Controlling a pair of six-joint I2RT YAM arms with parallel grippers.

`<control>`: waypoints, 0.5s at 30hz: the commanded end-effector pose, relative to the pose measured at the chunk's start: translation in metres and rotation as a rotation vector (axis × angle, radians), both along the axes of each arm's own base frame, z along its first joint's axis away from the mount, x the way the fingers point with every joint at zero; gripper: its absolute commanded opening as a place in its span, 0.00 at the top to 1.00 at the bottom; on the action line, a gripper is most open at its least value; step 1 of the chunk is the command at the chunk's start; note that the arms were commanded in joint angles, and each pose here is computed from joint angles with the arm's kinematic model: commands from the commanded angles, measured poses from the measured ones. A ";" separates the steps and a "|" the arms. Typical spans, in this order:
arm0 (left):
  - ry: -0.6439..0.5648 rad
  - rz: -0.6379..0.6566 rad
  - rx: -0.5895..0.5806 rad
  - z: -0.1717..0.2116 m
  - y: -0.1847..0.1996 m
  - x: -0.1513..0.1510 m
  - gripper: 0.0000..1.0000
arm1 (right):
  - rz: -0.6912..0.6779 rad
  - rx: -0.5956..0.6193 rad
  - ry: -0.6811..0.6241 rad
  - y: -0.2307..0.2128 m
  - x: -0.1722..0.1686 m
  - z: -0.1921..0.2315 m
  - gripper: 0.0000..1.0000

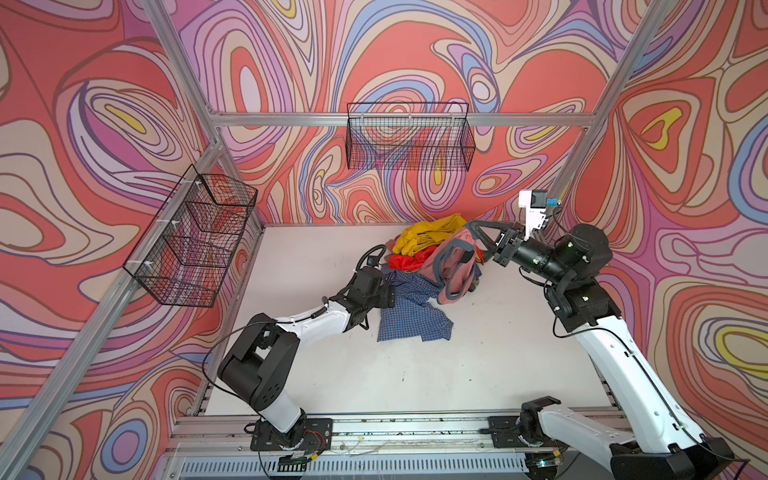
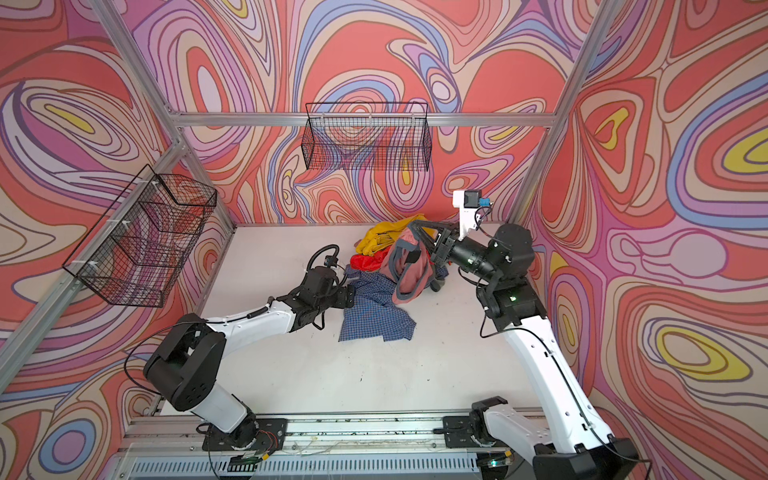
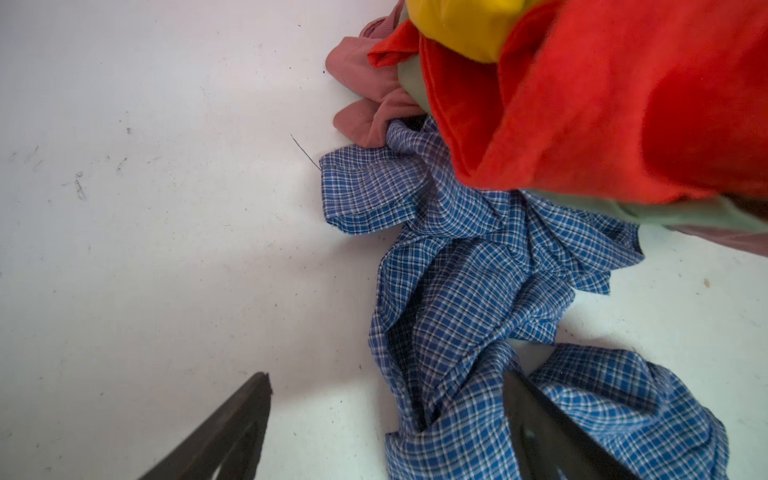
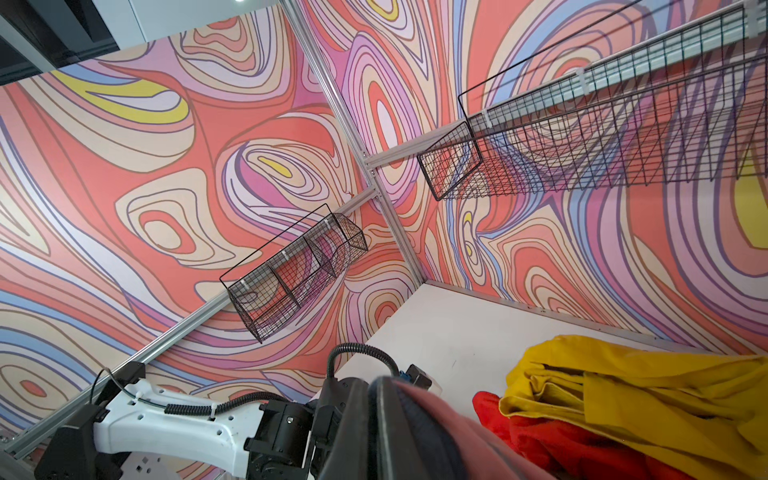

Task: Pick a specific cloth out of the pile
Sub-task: 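Grasp the raised pink shirt with the left gripper while the right gripper holds it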

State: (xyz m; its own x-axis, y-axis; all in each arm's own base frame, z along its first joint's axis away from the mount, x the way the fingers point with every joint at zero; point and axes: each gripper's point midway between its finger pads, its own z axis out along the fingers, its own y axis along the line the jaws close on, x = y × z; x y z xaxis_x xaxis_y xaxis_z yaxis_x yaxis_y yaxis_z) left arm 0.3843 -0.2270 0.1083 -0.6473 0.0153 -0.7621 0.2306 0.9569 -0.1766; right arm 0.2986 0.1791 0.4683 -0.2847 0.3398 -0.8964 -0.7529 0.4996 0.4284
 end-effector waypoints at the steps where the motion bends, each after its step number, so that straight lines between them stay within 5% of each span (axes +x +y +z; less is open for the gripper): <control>1: -0.095 -0.031 -0.011 0.030 -0.012 -0.002 0.10 | 0.019 0.029 -0.133 0.001 -0.014 0.036 1.00; 15: -0.322 -0.262 -0.176 0.135 -0.068 -0.046 0.11 | -0.085 0.003 0.075 -0.002 0.039 -0.038 1.00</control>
